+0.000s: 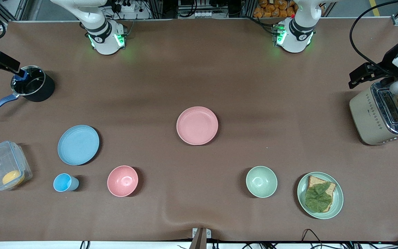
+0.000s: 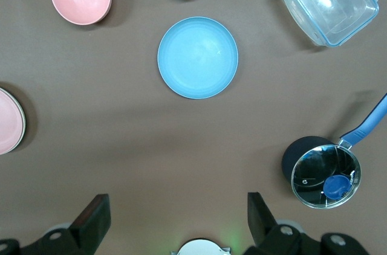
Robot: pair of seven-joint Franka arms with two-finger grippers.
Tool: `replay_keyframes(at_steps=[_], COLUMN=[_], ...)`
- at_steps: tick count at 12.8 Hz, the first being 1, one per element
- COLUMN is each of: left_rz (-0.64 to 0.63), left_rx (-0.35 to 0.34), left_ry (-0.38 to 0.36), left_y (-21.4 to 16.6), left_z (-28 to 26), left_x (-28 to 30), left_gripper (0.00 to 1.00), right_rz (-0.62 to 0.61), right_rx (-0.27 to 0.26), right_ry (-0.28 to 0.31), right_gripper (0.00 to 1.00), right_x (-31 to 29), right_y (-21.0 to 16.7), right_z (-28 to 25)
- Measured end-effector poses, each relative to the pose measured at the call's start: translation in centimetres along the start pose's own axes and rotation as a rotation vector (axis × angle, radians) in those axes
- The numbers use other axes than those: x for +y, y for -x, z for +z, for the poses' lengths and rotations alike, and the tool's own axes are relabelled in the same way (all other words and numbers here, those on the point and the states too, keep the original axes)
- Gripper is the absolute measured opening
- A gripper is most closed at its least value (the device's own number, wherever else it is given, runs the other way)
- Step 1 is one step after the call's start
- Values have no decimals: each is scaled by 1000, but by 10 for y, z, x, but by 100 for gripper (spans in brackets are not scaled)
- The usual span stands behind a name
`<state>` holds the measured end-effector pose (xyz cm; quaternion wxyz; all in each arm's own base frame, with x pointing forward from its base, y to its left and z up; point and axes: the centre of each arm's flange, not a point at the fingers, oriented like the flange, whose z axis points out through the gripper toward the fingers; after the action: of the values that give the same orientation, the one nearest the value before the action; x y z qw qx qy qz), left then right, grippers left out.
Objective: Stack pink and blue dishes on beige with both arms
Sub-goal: 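Move the right gripper down toward the blue plate's rim, then grasp the blue plate rim with the right gripper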
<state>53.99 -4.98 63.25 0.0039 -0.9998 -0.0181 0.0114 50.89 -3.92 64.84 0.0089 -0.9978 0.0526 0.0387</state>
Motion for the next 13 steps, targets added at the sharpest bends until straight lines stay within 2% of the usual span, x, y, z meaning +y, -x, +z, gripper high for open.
replay_keyframes(at_steps=[4,8,10,13], left_rz=[0,0,0,-2], left_rx=[-2,-6,-12,-22], left_ry=[0,0,-1,-1], left_y=[0,-1,-2,-4], left_z=[1,3,6,11], left_x=[0,0,0,-1], left_gripper=[100,100,100,100], right_rz=[1,7,18,62], right_rx=[-17,-57,-91,-122], right_ry=[1,3,7,8], right_gripper=[100,100,100,100], right_x=[0,2,7,45], right_y=[-12,-59,-92,-141], right_z=[13,73,125,252])
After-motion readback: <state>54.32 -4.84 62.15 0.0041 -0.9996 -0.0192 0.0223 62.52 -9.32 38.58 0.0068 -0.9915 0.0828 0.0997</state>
